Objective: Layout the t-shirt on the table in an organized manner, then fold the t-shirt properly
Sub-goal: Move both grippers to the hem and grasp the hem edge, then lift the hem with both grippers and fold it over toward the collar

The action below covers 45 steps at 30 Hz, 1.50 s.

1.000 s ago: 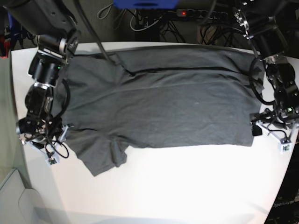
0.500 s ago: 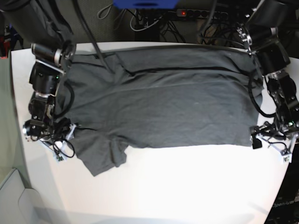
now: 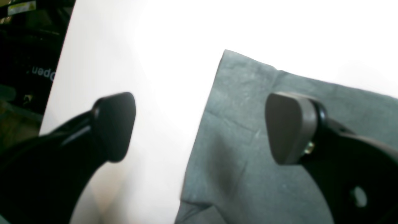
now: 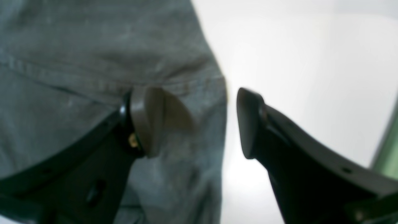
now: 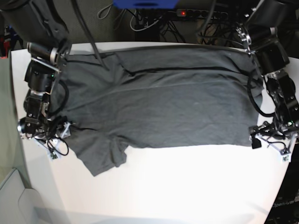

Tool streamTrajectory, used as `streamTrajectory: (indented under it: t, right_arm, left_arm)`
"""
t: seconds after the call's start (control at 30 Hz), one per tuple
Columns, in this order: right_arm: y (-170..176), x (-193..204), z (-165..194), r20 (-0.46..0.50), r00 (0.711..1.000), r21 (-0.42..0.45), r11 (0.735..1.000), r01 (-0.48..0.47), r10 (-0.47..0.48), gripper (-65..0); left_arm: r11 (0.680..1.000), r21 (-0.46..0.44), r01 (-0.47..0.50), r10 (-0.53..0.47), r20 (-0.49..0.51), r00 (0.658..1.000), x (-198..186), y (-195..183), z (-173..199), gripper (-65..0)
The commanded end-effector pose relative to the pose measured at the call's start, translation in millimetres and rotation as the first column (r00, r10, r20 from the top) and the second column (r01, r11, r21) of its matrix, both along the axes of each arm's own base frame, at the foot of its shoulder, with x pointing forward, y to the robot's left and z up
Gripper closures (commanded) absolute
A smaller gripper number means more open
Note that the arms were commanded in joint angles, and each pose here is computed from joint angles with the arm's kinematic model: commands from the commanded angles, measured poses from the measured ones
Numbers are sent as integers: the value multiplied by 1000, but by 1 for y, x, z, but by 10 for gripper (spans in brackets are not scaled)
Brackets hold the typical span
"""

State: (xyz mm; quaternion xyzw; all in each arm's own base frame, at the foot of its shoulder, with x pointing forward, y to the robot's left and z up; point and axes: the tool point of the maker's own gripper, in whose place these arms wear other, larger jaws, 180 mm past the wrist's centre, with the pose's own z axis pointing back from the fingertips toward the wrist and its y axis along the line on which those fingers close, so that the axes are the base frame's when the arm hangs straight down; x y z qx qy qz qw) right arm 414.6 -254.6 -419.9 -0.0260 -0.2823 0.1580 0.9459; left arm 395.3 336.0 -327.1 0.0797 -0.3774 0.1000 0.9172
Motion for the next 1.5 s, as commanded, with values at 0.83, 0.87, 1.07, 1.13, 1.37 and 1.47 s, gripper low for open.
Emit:
streamTrajectory:
  t: [0.83,0.87,1.07,1.13,1.37,1.47]
  right_arm:
    - [10,-16,-33,-62,998,67,998,-10,14,0]
    - [9,-16,-33,-62,998,66,998,-9,13,0]
    - [6,-16,-32,-61,998,60,998,-7,10,0]
    - [6,-16,-32,-61,998,60,998,-7,10,0]
    - [6,-15,-31,-59,998,60,998,-7,10,0]
    - [6,-15,-31,-59,998,60,998,-7,10,0]
  left_arm:
    - [993,-106,53,-53,1,999,54,-23,-55,-650]
    - [993,-110,51,-50,11,999,54,-24,-59,-650]
    - [989,-145,31,-29,16,999,47,-27,-90,-650]
    - [987,-157,25,-24,11,1000,43,-28,-101,-648]
    - [985,-170,19,-19,-1,1000,38,-30,-112,-238]
    - [985,-171,16,-17,-3,1000,37,-30,-112,0]
